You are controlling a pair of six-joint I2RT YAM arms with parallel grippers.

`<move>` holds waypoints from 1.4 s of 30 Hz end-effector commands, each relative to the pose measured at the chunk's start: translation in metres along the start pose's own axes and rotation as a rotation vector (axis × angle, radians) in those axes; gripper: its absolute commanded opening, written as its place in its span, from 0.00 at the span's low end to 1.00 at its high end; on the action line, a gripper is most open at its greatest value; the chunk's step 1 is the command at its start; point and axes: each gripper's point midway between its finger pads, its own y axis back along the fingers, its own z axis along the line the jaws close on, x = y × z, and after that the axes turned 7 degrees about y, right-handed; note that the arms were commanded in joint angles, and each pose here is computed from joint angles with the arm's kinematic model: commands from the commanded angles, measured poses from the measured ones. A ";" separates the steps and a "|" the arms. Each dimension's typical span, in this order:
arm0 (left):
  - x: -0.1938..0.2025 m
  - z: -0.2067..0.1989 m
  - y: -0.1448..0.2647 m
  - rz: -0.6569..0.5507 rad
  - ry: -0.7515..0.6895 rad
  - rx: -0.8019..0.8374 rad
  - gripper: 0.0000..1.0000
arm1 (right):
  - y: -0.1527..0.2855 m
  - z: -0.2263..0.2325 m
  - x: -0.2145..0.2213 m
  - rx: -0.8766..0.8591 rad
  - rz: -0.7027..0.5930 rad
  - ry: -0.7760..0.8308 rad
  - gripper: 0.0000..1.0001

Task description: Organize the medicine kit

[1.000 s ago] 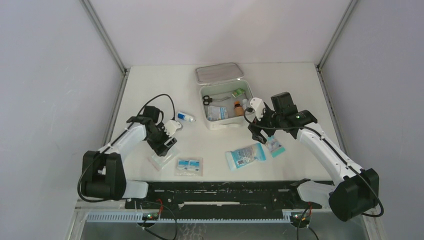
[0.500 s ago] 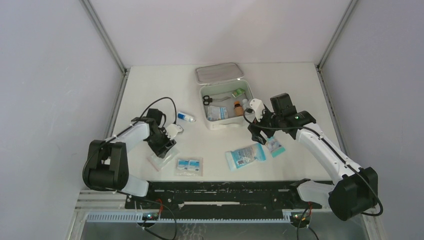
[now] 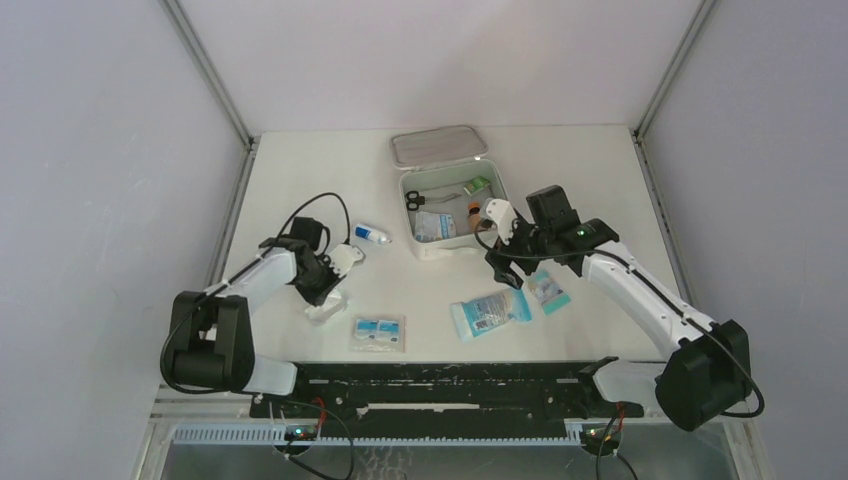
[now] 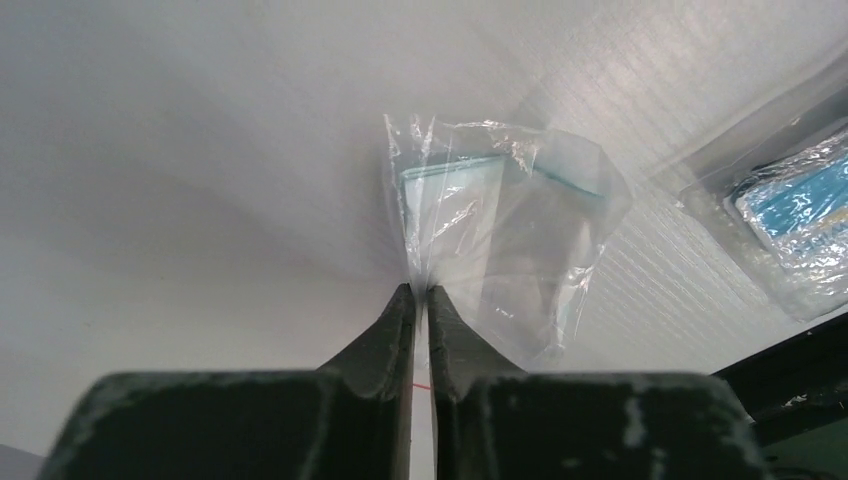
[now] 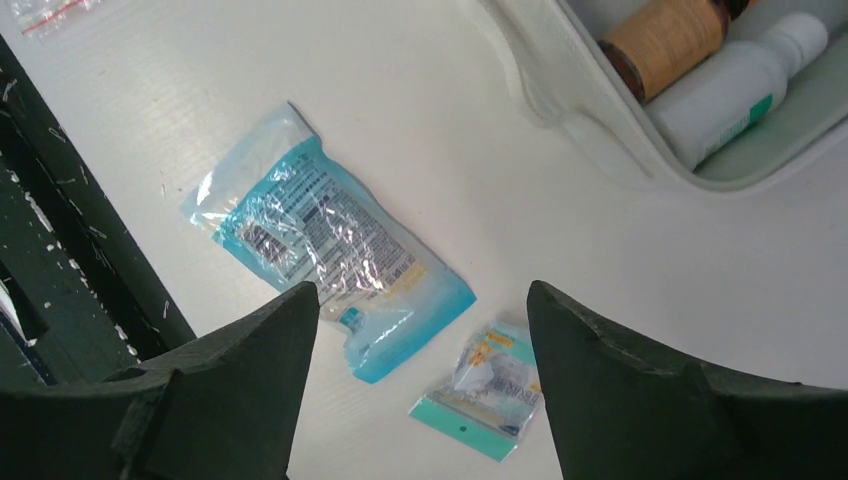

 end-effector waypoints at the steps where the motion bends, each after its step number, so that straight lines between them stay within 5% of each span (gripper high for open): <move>1: -0.018 -0.009 0.010 -0.090 0.013 0.013 0.06 | 0.001 -0.014 -0.048 0.029 -0.117 0.050 0.76; 15: -0.171 -0.041 0.133 -0.607 0.031 0.067 0.00 | -0.014 -0.017 -0.192 -0.170 -0.456 -0.127 0.85; 27: -0.266 -0.067 0.200 -0.871 0.195 0.136 0.00 | -0.026 -0.027 -0.230 -0.219 -0.515 -0.346 0.94; 33: -0.274 -0.074 0.200 -0.908 0.244 0.147 0.00 | -0.028 -0.028 -0.238 -0.229 -0.522 -0.360 0.81; 42: -0.271 -0.077 0.199 -0.931 0.283 0.173 0.00 | -0.028 -0.045 -0.241 -0.224 -0.527 -0.399 0.31</move>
